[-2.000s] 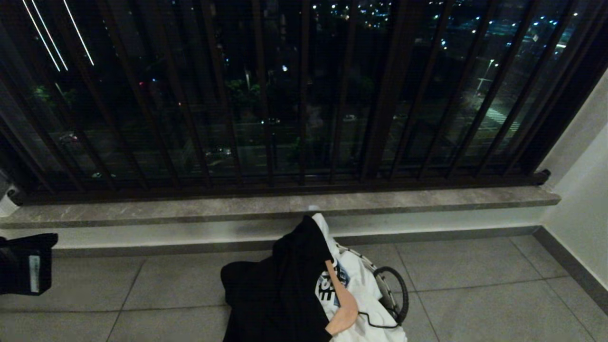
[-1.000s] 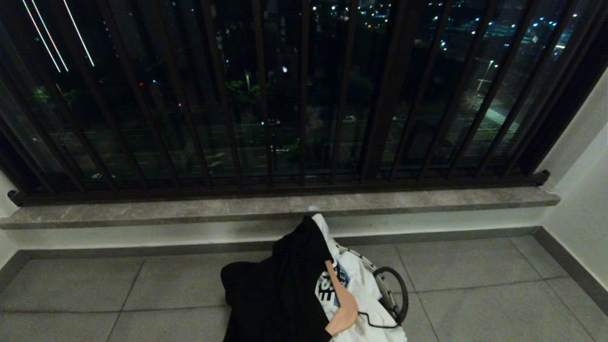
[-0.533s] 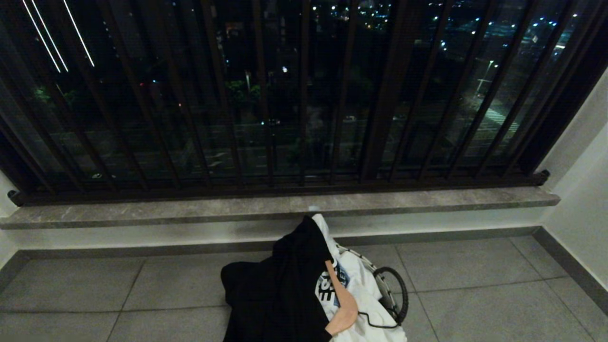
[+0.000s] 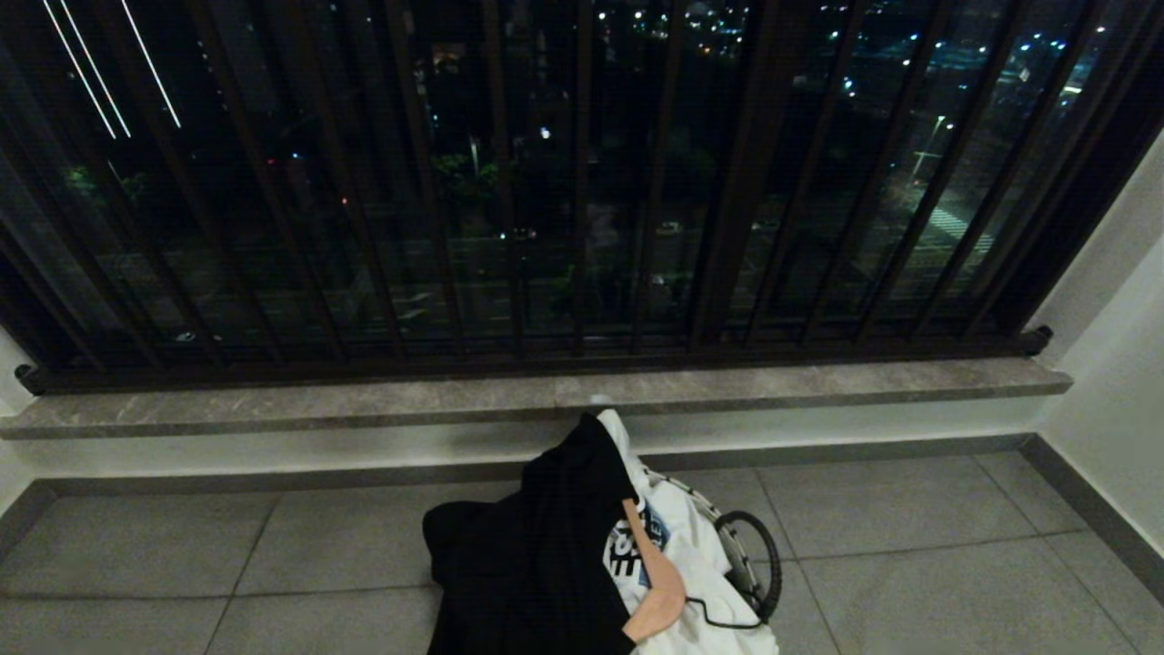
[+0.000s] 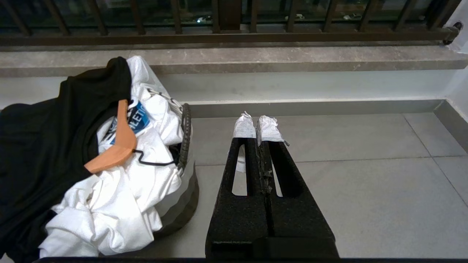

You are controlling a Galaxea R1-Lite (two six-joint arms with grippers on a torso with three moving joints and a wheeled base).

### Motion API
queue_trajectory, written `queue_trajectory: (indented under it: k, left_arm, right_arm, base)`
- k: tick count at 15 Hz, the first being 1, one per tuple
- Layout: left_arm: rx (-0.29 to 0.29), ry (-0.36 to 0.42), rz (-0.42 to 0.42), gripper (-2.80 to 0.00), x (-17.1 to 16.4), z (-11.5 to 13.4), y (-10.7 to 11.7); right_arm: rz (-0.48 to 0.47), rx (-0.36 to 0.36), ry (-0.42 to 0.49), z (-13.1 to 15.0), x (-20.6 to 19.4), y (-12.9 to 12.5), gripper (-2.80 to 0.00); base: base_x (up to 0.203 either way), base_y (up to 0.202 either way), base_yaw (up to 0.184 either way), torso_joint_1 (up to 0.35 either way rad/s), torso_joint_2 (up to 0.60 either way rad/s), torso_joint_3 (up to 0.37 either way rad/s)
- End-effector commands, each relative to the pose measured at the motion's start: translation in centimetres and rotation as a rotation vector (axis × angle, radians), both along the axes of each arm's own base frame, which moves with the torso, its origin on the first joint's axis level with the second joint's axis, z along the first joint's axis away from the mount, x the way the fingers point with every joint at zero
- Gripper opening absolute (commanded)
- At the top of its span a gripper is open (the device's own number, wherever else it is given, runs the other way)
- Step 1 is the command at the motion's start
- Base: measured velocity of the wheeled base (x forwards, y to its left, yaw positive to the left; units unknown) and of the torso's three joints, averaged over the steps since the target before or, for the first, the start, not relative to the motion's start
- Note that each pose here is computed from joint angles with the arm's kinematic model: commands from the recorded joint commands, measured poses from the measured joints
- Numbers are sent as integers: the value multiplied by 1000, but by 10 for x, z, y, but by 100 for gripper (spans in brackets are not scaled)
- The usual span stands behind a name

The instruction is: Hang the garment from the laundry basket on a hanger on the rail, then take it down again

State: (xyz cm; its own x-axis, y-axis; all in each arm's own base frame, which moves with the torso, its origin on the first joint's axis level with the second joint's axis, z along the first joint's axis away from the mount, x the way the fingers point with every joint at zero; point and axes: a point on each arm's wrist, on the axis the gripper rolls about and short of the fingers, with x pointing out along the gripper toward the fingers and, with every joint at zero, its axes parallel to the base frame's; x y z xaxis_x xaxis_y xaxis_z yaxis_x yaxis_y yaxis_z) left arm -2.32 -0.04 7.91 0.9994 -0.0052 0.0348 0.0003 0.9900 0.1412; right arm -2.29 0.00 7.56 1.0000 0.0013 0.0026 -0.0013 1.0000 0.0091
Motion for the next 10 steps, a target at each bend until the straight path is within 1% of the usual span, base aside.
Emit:
queue_trajectory:
  k: [1,2,5,8,10]
  left_arm:
    - [-28,45,-8,-280,0,-4,0]
    - [-63,43,-17,-280,0,-4,0]
    - [-81,45,-17,-280,0,-4,0]
    - [-115,44,-12,-280,0,-4,0]
    - [-124,42,-3,-280,0,-4,0]
  right_arm:
    - [0,0,1,0,0,0,-280]
    - [0,0,1,0,0,0,-280]
    - [0,0,1,0,0,0,-280]
    - [0,0,1,0,0,0,-280]
    - [0,0,1,0,0,0,-280]
  base:
    - [0,0,0,0,0,0]
    - [0,0,0,0,0,0]
    - [0,0,0,0,0,0]
    - [0,0,0,0,0,0]
    - [0,0,0,0,0,0]
